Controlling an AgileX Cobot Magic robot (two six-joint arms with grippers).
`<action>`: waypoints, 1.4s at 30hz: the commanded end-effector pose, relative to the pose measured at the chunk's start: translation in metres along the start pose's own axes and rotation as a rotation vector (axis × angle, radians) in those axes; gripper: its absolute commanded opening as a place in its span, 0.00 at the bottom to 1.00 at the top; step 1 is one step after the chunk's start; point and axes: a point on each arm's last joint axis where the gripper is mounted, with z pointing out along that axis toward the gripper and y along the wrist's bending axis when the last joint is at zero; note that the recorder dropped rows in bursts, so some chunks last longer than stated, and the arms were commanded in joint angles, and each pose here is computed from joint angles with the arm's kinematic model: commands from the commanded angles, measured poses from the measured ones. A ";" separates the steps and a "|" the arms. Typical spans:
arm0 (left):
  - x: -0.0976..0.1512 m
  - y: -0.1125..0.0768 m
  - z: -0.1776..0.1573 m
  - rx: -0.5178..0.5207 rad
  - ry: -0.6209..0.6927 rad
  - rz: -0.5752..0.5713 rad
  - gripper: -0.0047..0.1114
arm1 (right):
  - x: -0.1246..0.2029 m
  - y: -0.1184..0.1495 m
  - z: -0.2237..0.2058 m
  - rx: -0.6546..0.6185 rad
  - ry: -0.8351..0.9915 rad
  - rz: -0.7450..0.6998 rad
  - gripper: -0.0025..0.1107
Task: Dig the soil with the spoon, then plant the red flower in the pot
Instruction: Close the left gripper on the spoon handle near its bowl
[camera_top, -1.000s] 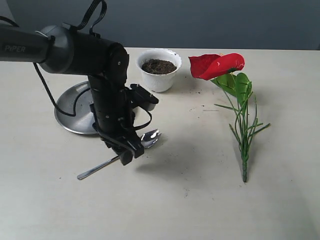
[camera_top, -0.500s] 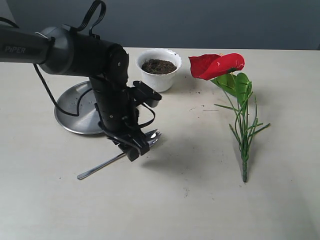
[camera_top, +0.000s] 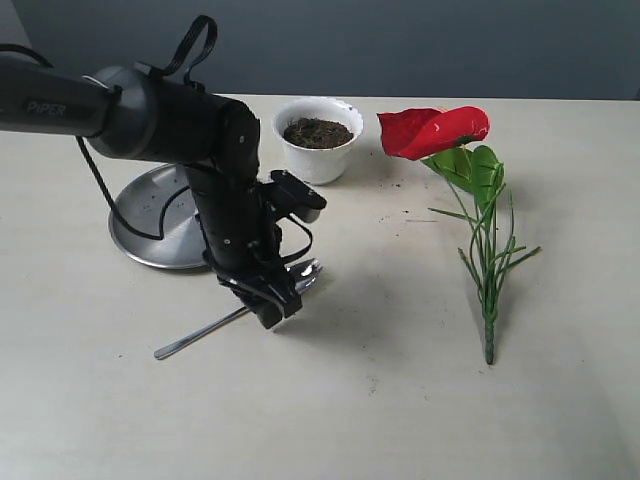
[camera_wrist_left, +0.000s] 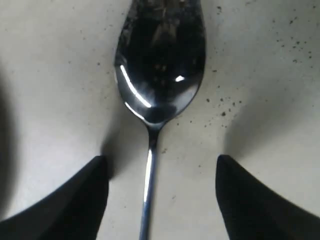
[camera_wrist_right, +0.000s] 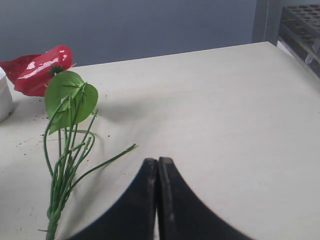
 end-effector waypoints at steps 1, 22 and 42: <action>0.001 -0.002 0.008 0.016 0.008 0.000 0.55 | -0.001 0.000 0.000 0.000 -0.013 0.000 0.02; 0.001 -0.001 0.017 0.017 0.013 0.032 0.50 | 0.000 0.000 0.000 0.000 -0.011 0.000 0.02; 0.003 -0.001 0.024 0.029 0.035 0.025 0.44 | 0.000 0.000 0.000 0.000 -0.013 0.000 0.02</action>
